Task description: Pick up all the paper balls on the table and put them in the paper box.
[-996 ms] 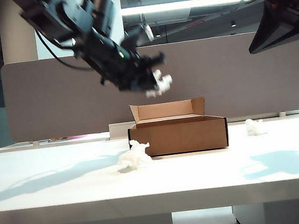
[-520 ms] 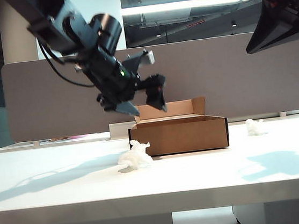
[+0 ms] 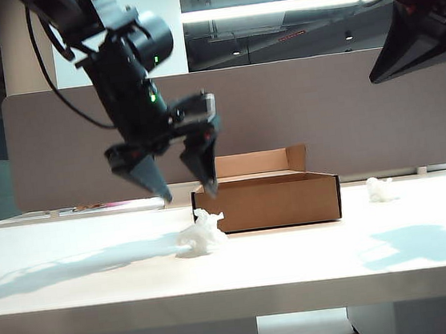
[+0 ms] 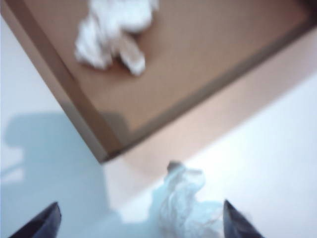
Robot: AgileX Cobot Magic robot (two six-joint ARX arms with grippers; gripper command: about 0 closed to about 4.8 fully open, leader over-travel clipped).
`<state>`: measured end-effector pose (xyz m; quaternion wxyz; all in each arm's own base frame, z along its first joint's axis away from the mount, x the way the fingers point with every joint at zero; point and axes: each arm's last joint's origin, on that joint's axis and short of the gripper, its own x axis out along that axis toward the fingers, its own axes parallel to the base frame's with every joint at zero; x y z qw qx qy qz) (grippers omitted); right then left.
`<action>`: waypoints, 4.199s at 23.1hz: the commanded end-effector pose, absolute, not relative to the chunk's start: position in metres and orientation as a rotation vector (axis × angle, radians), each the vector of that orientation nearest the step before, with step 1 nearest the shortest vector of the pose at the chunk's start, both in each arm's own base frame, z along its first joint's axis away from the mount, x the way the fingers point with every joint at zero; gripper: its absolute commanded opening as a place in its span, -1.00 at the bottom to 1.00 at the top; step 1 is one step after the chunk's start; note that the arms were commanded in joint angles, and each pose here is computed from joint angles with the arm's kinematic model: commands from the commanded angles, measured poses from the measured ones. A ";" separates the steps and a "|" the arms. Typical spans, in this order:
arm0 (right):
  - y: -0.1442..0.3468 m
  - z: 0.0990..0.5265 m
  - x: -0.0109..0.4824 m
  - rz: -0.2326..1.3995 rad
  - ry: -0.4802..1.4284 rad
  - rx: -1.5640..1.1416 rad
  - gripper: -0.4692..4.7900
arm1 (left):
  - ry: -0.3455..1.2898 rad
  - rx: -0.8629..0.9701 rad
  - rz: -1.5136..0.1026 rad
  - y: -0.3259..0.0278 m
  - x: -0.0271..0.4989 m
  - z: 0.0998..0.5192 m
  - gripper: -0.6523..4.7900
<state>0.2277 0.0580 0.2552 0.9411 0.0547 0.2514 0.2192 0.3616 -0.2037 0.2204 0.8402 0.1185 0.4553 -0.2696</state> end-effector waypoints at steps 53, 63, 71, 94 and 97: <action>0.003 0.194 0.448 0.110 0.625 0.035 0.30 | 0.628 0.126 -0.701 -0.248 0.413 0.243 0.16; 0.009 0.161 0.478 0.123 0.734 -0.058 0.67 | 0.647 0.114 -0.708 -0.241 0.402 0.264 0.16; 0.008 0.150 0.483 0.111 0.716 -0.062 -0.63 | 0.655 0.115 -0.708 -0.241 0.401 0.263 0.15; 0.028 0.200 0.479 0.139 0.561 -0.082 0.76 | 0.685 0.126 -0.697 -0.239 0.400 0.261 0.15; 0.027 0.182 0.486 0.093 0.549 -0.094 0.83 | 0.685 0.126 -0.697 -0.239 0.400 0.262 0.15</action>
